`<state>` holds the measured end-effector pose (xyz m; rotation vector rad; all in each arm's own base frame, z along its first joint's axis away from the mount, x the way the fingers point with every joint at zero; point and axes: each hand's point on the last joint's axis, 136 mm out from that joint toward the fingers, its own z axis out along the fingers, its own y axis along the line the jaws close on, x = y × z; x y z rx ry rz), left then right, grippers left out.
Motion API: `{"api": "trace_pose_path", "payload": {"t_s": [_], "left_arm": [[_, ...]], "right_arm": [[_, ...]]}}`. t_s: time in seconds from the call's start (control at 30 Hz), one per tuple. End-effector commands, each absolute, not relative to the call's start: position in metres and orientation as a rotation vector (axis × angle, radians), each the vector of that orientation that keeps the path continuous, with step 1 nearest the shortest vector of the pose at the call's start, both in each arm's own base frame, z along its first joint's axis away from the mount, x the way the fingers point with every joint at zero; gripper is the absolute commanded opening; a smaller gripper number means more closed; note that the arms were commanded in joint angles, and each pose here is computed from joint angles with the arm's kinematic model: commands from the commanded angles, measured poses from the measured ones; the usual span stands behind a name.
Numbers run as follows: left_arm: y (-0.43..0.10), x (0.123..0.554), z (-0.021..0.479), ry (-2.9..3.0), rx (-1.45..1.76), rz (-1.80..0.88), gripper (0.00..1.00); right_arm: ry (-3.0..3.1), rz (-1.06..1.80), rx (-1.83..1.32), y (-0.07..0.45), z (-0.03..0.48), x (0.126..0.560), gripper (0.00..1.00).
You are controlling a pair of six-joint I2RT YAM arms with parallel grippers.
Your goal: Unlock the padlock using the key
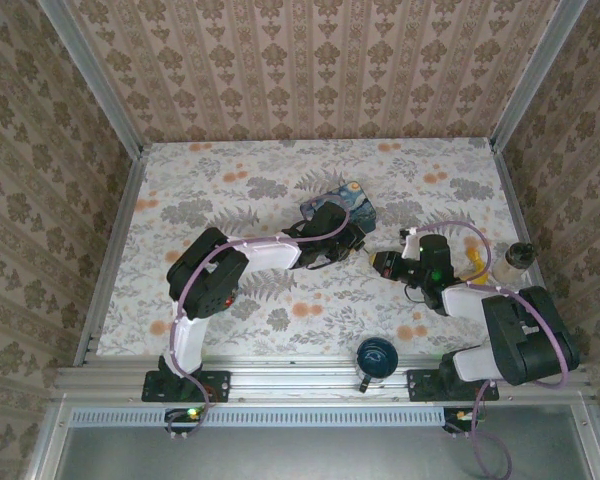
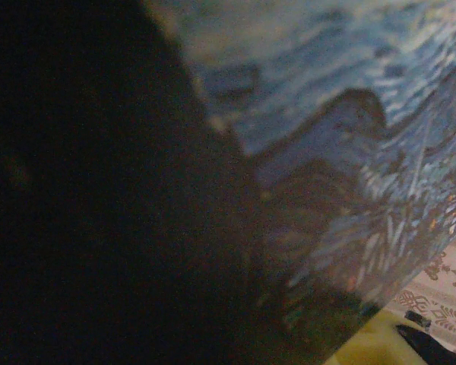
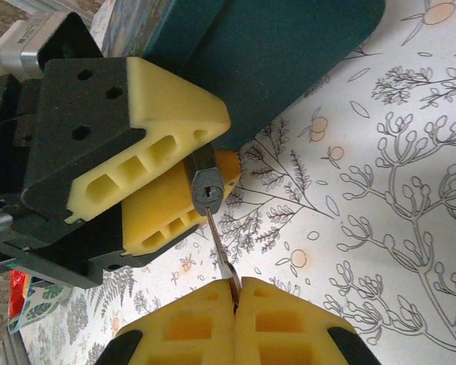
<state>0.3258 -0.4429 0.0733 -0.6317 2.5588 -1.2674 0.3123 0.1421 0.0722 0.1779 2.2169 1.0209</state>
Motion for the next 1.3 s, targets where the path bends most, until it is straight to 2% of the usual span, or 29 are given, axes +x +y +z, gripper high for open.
{"api": "trace_pose_path", "payload": {"t_s": [0.0,1.27], "left_arm": [[-0.438,0.319,0.061,2.615,-0.737,-1.282,0.00],[-0.441,0.320,0.058,2.624,-0.742,-1.292,0.00]], "right_arm": [[2.193,1.036,0.149,0.147,0.078,0.315,0.00],[2.185,1.003,0.166,0.145,0.081,0.325,0.00]]}}
